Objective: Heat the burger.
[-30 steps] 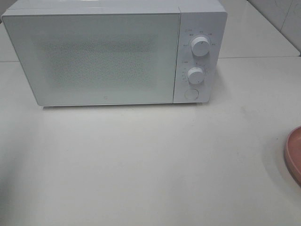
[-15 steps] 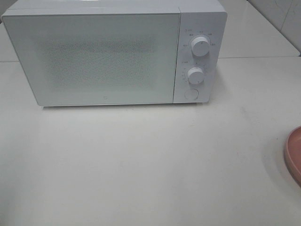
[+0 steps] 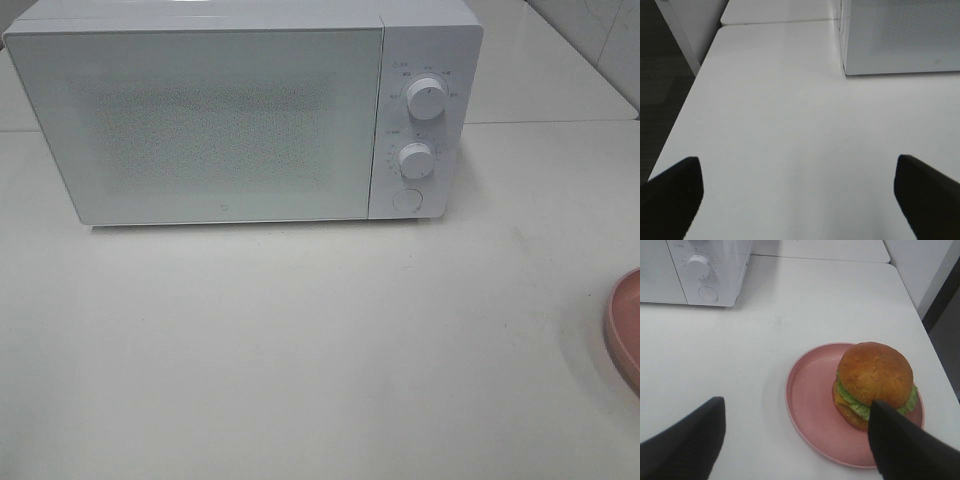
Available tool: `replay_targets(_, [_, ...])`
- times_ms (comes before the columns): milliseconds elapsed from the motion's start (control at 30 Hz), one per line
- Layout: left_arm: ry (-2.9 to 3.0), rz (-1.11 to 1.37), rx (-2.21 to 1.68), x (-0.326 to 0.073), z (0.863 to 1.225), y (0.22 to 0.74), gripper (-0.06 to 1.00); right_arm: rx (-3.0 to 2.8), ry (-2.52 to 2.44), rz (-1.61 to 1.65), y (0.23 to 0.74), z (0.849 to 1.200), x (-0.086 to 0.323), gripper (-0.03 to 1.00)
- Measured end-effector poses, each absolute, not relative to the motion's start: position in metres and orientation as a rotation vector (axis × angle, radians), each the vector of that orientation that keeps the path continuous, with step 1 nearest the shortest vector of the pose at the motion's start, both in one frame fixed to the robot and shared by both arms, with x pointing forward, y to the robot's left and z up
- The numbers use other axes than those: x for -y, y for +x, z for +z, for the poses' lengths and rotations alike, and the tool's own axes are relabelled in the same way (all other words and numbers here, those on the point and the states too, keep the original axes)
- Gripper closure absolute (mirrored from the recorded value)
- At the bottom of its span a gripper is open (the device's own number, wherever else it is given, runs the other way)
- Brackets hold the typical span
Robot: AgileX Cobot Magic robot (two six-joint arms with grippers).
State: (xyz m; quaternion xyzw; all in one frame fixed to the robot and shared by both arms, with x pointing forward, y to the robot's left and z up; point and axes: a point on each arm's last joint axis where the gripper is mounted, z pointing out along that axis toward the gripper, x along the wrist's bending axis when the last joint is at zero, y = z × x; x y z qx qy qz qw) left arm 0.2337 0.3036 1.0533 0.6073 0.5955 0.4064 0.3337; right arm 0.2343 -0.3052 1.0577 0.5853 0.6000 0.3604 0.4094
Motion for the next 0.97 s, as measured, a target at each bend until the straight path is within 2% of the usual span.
replay_targets(967, [1.582,1.068,-1.548,-0.3035,1.0535,0.2330,-0.01,-1.511,1.474,0.908,0.2343,1.0577,0.3052,0.21])
